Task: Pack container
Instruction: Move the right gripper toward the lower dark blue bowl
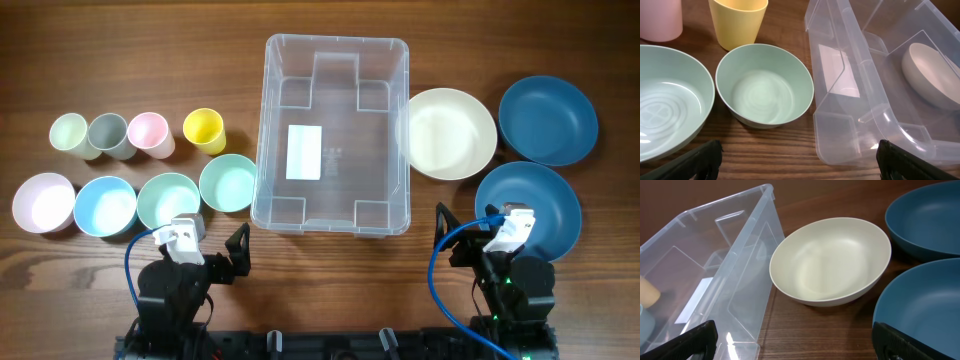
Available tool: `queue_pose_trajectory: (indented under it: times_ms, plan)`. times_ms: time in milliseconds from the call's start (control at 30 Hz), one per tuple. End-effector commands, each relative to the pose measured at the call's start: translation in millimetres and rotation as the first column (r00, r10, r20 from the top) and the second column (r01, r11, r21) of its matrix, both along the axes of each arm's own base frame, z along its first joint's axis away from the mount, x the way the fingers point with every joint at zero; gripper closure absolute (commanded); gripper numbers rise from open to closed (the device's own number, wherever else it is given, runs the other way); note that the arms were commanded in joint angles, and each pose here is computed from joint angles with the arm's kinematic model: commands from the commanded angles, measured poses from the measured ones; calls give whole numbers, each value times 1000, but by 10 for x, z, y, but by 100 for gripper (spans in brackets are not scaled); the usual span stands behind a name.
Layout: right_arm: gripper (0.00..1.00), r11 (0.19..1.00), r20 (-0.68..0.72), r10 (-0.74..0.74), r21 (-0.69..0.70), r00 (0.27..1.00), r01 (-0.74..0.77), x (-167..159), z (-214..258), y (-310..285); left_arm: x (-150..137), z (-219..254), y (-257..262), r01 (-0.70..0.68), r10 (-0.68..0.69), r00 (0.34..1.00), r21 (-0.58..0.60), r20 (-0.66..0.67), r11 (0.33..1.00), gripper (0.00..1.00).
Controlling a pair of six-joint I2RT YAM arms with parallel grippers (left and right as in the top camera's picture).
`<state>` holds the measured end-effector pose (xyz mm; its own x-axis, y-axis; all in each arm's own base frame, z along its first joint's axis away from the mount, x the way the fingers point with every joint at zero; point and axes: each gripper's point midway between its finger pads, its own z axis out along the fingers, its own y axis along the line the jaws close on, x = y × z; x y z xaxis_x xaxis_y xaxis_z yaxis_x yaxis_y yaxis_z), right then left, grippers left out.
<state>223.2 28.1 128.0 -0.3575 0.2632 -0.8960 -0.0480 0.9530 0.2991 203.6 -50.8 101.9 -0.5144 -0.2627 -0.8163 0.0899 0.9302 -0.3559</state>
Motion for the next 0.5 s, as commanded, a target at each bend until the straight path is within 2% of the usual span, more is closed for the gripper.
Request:
queue_pose_trajectory:
  times_ms: [0, 467]
  plan:
    - [0, 1000, 24, 24, -10, 999, -23, -4, 45, 34, -7, -11, -39, 30, -30, 1000, 9, 7, 1000, 0]
    - [0, 1000, 25, 16, -12, 1000, -16, -1, 46, 20, -7, -11, -39, 30, -30, 1000, 9, 7, 1000, 0]
